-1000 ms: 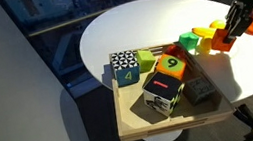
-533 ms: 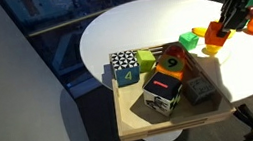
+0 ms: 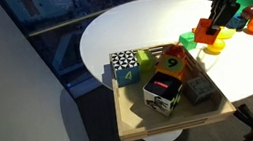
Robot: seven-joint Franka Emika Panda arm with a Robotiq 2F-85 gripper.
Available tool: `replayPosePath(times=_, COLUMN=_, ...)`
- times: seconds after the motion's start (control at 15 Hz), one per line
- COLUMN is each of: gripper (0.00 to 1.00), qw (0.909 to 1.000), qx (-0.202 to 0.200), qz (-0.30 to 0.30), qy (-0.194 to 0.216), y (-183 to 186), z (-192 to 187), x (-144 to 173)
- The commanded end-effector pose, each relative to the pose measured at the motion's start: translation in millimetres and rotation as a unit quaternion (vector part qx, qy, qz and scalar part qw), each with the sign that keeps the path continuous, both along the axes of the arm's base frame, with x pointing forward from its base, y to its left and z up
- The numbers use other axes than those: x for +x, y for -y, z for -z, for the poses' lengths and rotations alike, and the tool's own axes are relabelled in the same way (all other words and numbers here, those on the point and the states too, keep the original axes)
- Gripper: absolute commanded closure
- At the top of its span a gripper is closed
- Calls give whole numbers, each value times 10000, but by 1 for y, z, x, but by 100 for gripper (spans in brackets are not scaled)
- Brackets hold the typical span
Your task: Pick up the orange block on the right and put it in the wooden box
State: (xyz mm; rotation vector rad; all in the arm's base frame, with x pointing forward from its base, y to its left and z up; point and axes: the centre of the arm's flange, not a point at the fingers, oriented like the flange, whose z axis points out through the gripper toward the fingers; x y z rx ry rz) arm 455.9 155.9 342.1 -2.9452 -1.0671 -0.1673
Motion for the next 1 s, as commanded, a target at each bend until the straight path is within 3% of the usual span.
replayPosePath(times=0.0, gripper=74, qw=9999, qx=61, qz=85, qy=-78, y=-8, z=-11, x=3)
replayPosePath(times=0.07, gripper=74, qw=9999, qx=61, qz=97, qy=-97, y=-5, z=-11, x=3)
replayPosePath(times=0.13, gripper=49, qw=10000, qx=2, qz=-15, qy=-18, y=-5, z=-3, x=0)
replayPosePath(times=0.8, gripper=49, qw=10000, qx=-2, qz=-6, qy=-42, y=-5, z=-3, x=0)
replayPosePath(times=0.87, gripper=74, qw=10000, qx=-2, qz=-6, qy=-42, y=-5, z=-3, x=0)
replayPosePath(times=0.93, gripper=74, qw=10000, qx=-16, qz=-25, qy=8, y=-8, z=-6, x=0)
